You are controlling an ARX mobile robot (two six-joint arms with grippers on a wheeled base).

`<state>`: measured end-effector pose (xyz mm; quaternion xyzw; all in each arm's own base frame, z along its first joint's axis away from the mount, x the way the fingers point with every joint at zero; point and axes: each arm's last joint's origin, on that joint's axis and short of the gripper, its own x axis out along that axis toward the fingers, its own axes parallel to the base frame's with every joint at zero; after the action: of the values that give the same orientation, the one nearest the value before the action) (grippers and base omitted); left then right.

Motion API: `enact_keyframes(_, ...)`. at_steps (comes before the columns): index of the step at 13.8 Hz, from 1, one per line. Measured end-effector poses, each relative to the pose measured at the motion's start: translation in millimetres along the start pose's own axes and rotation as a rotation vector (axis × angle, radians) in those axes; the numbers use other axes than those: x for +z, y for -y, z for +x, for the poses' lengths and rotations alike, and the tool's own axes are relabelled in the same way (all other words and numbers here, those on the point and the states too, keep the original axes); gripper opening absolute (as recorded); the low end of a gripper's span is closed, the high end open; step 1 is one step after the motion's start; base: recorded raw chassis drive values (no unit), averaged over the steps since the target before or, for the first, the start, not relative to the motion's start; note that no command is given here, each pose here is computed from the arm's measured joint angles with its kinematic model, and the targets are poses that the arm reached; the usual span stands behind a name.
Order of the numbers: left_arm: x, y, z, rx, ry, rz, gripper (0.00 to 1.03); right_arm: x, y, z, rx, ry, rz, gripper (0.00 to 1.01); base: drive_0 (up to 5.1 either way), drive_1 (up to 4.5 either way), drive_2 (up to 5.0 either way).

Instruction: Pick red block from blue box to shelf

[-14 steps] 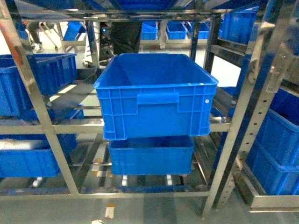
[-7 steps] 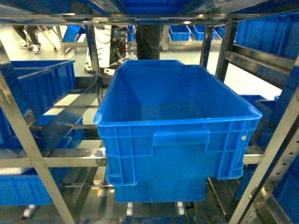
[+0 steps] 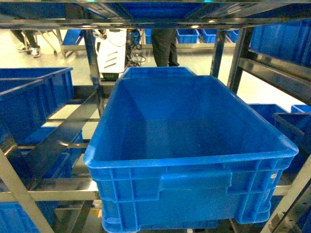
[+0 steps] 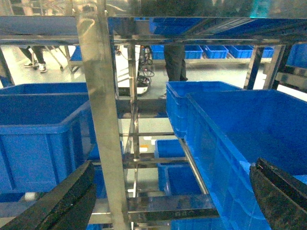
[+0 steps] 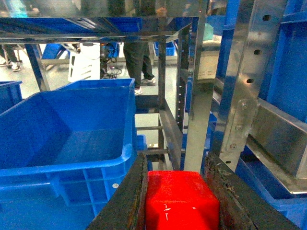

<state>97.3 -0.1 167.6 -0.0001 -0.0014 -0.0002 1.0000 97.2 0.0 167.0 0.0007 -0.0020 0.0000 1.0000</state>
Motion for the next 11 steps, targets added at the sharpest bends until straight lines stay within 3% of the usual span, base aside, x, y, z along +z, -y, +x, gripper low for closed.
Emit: enact_keyframes(11, 0.0, 0.0, 0.0, 0.000, 0.000, 0.000, 0.98, 0.0, 0.0, 0.0, 0.000, 0.000, 0.000, 0.29, 0.0, 0.00, 0.0)
